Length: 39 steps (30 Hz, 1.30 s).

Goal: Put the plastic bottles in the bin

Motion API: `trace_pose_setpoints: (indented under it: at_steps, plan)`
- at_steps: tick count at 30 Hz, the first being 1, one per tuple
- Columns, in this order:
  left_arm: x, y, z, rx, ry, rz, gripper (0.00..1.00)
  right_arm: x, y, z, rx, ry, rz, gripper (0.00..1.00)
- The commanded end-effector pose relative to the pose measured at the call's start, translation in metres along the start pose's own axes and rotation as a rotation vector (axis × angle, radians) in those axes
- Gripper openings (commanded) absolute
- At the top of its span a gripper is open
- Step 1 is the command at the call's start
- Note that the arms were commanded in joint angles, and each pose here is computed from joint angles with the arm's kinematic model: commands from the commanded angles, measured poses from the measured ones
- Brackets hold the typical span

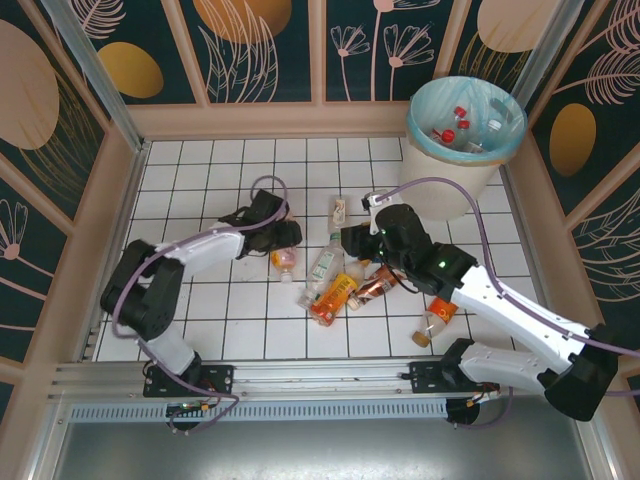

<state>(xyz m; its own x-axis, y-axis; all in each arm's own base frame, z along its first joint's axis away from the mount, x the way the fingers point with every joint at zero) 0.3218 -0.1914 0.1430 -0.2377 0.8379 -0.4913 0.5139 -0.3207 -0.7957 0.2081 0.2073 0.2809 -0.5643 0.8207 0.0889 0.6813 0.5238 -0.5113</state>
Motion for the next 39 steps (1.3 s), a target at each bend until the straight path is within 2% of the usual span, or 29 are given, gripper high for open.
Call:
trace_pose_setpoints:
  at_steps: [1,5,10,12,14,18,22,34,39]
  plan:
    - [-0.032,-0.07,-0.036,-0.219,-0.087,0.19,0.65,0.005,-0.005,-0.029,-0.133,-0.034,-0.031,0.49]
    - [-0.058,-0.158,-0.055,-0.408,-0.243,0.53,0.65,0.021,-0.018,-0.057,-0.364,-0.071,-0.16,0.49]
    - [-0.058,-0.26,-0.061,-0.606,-0.451,0.99,0.62,0.049,-0.07,-0.085,-0.897,-0.159,-0.389,0.48]
    - [-0.056,-0.285,-0.06,-0.633,-0.492,1.092,0.61,0.058,-0.085,-0.088,-1.059,-0.2,-0.409,0.48]
    - [-0.057,-0.304,-0.059,-0.636,-0.508,1.164,0.6,0.07,-0.093,-0.095,-1.153,-0.258,-0.407,0.48]
    - [-0.049,-0.327,-0.053,-0.63,-0.584,1.317,0.6,0.1,-0.093,-0.108,-1.255,-0.384,-0.362,0.48]
    - [-0.043,-0.337,-0.052,-0.631,-0.632,1.37,0.6,0.121,-0.085,-0.116,-1.343,-0.446,-0.3,0.52]
    - [-0.042,-0.348,-0.049,-0.595,-0.662,1.439,0.6,0.149,-0.057,-0.143,-1.387,-0.463,-0.289,0.56]
    - [-0.035,-0.35,-0.047,-0.62,-0.686,1.436,0.6,0.161,-0.05,-0.145,-1.382,-0.49,-0.357,0.57]
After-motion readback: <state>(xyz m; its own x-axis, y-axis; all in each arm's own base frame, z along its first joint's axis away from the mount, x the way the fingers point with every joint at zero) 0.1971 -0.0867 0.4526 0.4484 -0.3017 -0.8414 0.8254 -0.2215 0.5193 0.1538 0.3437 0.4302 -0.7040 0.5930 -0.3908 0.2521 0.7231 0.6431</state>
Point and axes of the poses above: each hand's point on the last joint's axis, 136 mm out from that joint toward the fingers, its own y axis out along the fingers, its own x axis along the line the jaws close on, z = x × y, the point moved 7 cm from there along -y, back along the fingers, and after that the axes turned 13 degrees about -y, right-handed, at the moved point
